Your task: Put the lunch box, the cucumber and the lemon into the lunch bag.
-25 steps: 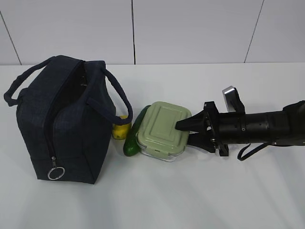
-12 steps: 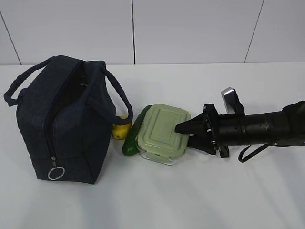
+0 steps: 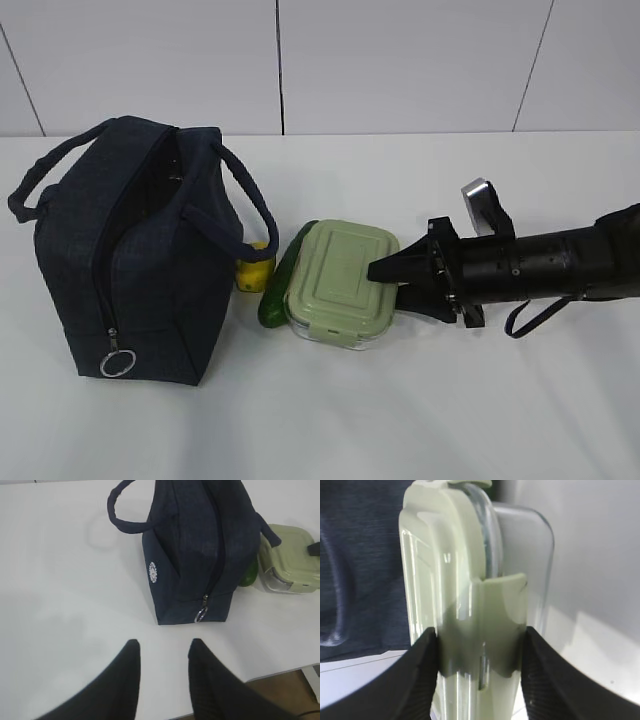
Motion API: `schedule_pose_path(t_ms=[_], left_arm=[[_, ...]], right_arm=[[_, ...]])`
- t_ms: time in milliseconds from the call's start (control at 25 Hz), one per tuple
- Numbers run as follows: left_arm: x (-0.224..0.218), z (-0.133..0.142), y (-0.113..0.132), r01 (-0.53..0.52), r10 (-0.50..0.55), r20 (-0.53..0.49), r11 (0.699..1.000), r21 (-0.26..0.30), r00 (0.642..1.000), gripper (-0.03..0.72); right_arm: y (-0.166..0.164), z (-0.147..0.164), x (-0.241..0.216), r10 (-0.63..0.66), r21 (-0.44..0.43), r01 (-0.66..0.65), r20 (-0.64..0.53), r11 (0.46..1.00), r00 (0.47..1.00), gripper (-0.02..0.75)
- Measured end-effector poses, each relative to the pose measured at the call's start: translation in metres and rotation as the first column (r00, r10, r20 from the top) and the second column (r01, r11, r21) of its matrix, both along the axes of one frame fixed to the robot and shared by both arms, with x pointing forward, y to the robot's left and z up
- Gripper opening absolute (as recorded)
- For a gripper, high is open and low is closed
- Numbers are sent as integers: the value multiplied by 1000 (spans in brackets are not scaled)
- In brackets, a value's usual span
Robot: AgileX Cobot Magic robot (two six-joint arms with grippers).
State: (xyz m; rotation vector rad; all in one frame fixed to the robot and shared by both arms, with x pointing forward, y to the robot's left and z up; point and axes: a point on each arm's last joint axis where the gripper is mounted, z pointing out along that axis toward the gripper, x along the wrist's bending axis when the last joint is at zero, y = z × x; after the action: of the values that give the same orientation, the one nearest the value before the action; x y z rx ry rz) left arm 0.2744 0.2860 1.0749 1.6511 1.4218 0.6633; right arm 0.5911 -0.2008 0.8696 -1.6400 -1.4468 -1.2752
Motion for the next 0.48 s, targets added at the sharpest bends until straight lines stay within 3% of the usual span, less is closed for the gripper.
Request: schedule_pose_path(t_ms=[240,480], left_arm=[[25,7,-7,1,-2,-20,999,-41,1000,253],[66,30,-15,-4,0,-94,999,-36,996,257]], right_arm=[[0,18,0,4,9,-4,31,1000,1000,366],[0,39,-1,6,11,-7,76,1000,997,366]])
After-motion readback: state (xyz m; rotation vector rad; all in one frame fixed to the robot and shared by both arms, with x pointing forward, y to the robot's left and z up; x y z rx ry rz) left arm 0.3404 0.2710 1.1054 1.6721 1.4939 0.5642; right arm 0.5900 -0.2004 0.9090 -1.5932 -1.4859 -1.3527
